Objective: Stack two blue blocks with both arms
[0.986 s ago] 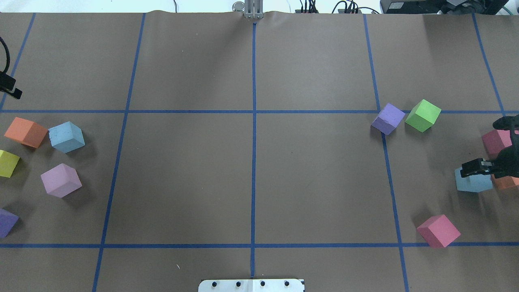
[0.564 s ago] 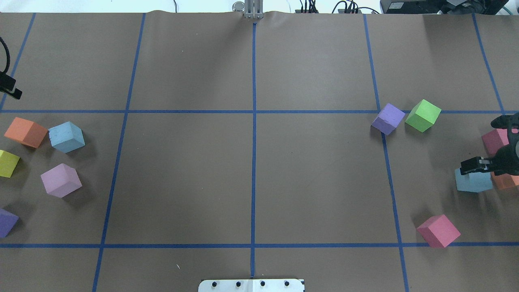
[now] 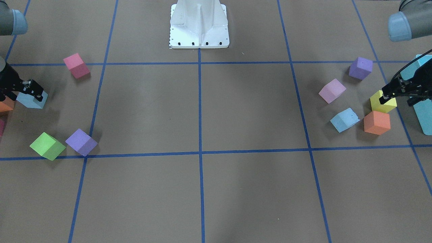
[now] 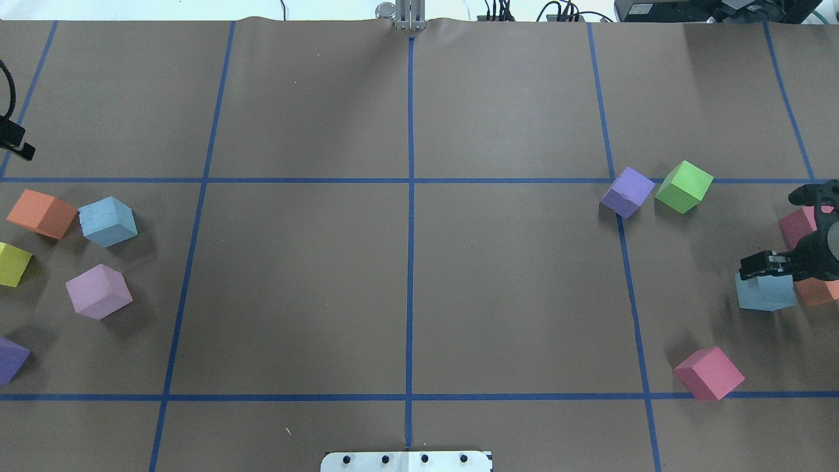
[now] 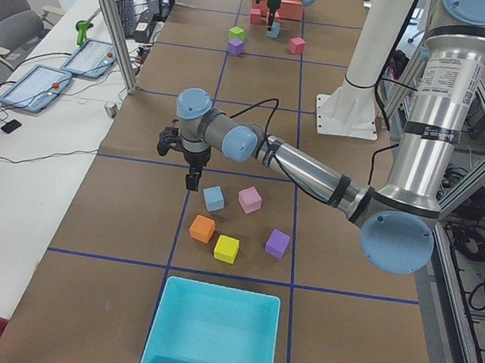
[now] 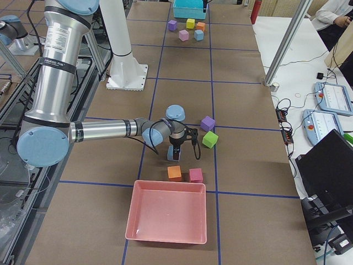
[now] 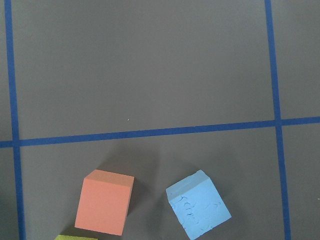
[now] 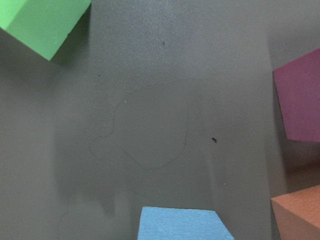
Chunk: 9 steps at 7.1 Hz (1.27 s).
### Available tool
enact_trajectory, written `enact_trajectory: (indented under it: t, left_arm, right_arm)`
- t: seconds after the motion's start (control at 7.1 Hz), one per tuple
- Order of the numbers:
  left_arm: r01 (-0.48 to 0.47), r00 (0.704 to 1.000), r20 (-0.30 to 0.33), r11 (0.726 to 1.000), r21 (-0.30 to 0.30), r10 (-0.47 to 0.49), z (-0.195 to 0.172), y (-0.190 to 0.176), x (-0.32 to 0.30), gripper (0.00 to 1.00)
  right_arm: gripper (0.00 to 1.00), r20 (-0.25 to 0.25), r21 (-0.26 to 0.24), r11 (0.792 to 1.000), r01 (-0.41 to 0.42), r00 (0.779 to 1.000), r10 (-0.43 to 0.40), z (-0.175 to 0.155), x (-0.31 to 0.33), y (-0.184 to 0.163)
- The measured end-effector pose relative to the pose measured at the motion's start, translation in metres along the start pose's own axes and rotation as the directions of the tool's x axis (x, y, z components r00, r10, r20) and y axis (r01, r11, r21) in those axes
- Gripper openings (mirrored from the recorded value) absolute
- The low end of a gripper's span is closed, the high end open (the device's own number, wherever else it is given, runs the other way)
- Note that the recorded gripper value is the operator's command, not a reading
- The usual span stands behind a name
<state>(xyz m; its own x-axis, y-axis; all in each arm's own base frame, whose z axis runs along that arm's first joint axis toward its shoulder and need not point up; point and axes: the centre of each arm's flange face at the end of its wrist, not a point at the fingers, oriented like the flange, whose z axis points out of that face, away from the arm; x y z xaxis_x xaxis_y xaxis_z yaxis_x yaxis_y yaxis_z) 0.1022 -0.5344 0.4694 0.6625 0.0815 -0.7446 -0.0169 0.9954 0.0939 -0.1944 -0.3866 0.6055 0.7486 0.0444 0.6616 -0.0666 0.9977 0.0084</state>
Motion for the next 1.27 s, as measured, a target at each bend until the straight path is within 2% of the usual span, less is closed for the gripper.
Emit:
enact_trajectory:
  t: [0.28, 0.56, 0.85, 1.27]
  left_arm:
    - [0.000, 1.000, 0.000, 1.000, 0.000, 0.000, 0.000, 0.000, 0.000, 0.99]
    - [0.000, 1.000, 0.000, 1.000, 0.001, 0.000, 0.000, 0.000, 0.000, 0.99]
    - [0.000, 1.000, 0.000, 1.000, 0.001, 0.000, -0.001, 0.000, 0.000, 0.99]
    - [0.000, 1.000, 0.000, 1.000, 0.001, 0.000, -0.001, 0.000, 0.000, 0.99]
  right_arm:
    - [0.84, -0.003, -0.008, 1.000, 0.001, 1.000, -0.001, 0.005, 0.001, 0.001]
    - [0.67, -0.006, -0.018, 1.000, 0.007, 1.000, -0.007, 0.011, 0.000, 0.004]
    - [0.57, -0.005, -0.023, 1.000, 0.013, 1.000, -0.013, 0.013, -0.002, 0.006]
    - [0.54, 0.015, -0.014, 1.000, 0.025, 1.000, -0.025, 0.007, -0.014, 0.002]
